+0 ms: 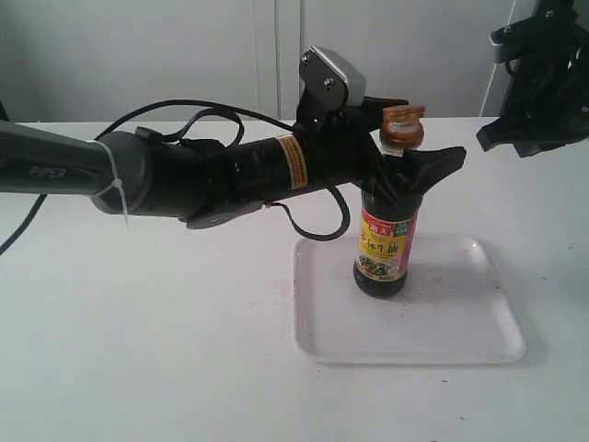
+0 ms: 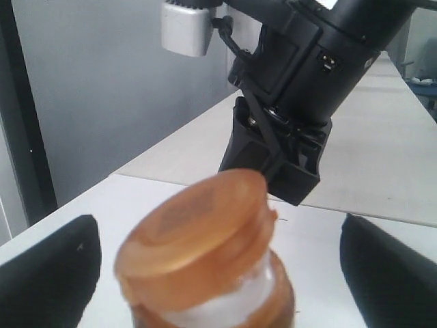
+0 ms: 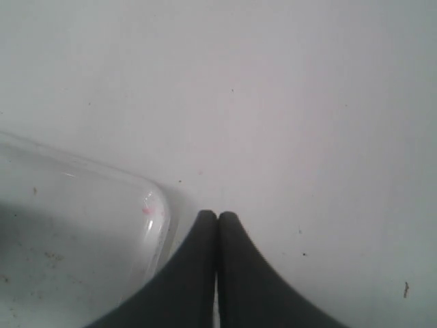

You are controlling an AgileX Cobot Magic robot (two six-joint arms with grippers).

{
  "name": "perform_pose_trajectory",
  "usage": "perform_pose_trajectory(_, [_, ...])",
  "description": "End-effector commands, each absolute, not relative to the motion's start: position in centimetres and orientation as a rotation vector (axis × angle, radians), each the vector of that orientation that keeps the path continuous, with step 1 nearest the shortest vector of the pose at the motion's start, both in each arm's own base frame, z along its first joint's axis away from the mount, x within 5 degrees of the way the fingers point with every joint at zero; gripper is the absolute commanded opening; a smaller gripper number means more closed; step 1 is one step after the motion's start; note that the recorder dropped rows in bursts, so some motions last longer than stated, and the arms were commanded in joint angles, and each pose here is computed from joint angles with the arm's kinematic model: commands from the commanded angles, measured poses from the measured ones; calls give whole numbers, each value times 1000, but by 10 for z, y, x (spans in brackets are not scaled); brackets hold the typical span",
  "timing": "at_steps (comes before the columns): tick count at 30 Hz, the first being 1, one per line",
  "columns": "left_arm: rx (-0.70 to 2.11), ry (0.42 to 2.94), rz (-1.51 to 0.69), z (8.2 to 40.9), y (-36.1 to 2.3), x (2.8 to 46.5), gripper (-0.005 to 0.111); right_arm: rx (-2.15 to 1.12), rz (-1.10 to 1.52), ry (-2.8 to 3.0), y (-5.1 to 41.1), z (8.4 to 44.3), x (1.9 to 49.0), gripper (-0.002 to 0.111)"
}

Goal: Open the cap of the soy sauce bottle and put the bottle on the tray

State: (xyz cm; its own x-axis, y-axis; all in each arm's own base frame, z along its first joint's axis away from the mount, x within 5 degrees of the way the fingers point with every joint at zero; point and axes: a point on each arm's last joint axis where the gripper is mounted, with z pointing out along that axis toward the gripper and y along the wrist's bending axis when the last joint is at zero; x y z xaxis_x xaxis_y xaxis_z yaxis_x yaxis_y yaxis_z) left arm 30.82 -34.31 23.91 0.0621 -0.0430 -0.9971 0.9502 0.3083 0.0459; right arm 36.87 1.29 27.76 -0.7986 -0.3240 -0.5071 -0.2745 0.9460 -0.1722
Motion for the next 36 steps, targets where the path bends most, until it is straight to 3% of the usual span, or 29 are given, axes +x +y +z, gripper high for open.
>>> perform_pose_trajectory(1, [950,1227,-976,251,-343,309,95,-407,-126,2543,9,278,368,0])
perform_pose_trajectory(8, [947,1224,-982,254,-343,308,95,-406,-126,2540,9,278,368,0])
perform_pose_trajectory(14, [938,1162,-978,287,-335,300,95,-406,-126,2542,9,278,368,0])
perform_pose_trajectory(22, [918,1160,-1013,290,-336,298,95,-406,-126,2542,9,278,368,0])
perform_pose_trajectory(33, [915,1137,-970,318,-327,291,94,-406,-126,2542,9,278,368,0])
perform_pose_trajectory(36, [922,1158,-940,321,-325,291,88,-407,-125,2544,9,278,368,0])
